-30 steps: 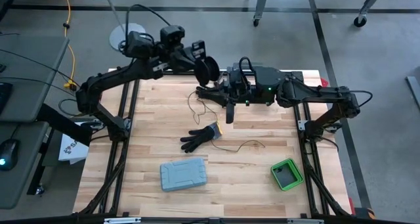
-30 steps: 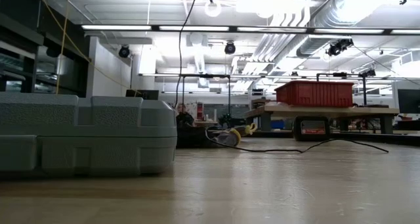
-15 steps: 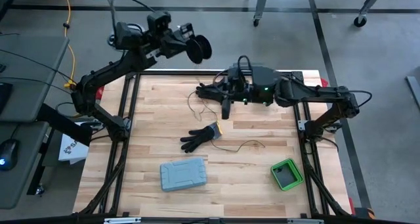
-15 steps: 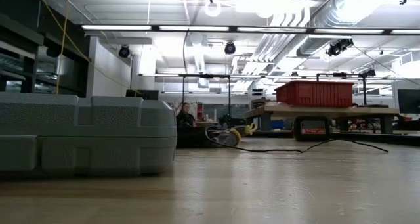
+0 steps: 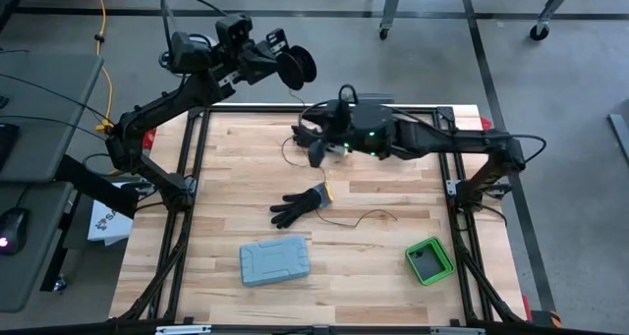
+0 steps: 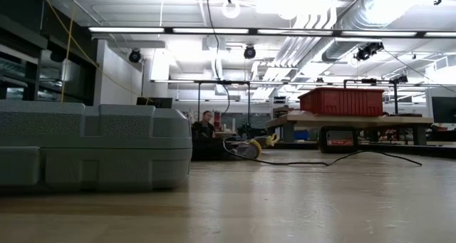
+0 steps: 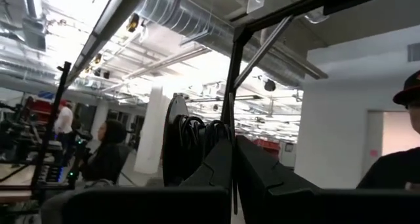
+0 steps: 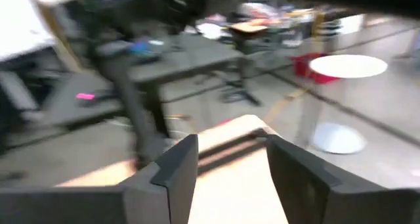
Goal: Coil cords
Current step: Coil the black wire cable onto the black spool
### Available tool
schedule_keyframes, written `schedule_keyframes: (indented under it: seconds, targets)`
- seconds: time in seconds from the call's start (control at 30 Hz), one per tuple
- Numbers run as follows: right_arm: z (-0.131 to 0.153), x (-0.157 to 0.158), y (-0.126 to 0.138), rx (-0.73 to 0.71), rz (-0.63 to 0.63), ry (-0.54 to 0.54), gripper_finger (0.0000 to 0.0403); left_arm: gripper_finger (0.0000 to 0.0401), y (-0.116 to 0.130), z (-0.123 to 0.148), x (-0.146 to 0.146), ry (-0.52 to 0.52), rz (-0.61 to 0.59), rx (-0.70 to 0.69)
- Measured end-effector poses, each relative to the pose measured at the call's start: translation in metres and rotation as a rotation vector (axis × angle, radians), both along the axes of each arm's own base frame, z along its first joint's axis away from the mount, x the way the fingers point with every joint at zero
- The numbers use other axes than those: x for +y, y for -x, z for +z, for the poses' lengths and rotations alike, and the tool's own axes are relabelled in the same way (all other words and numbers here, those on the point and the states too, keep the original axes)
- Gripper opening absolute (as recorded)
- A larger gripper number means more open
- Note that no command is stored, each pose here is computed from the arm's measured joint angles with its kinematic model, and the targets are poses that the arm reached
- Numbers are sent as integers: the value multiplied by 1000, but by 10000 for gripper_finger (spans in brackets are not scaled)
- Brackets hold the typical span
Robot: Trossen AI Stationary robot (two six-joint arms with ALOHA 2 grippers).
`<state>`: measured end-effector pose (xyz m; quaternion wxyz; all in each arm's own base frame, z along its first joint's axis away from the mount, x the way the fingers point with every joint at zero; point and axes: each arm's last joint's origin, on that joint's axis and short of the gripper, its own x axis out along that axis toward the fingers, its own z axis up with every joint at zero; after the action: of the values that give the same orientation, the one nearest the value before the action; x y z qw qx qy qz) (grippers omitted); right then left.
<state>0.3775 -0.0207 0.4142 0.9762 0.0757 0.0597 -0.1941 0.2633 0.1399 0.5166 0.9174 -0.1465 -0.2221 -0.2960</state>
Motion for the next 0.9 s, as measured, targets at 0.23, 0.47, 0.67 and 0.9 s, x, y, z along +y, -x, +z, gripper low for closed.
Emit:
schedule_keyframes:
  seconds: [0.23,0.47,0.67,0.9]
  targets:
    - [-10,-2,-8,44,-109,60,177,0,0,0,0,5,5,-4]
    - [-2,19,-3,3,24,27,177,0,3,0,5,-10,37,-16]
    - [3,31,4,25,-110,108,177,0,5,0,9,-4,56,-17]
    - [3,17,3,3,-189,78,177,0,5,0,9,4,62,-22]
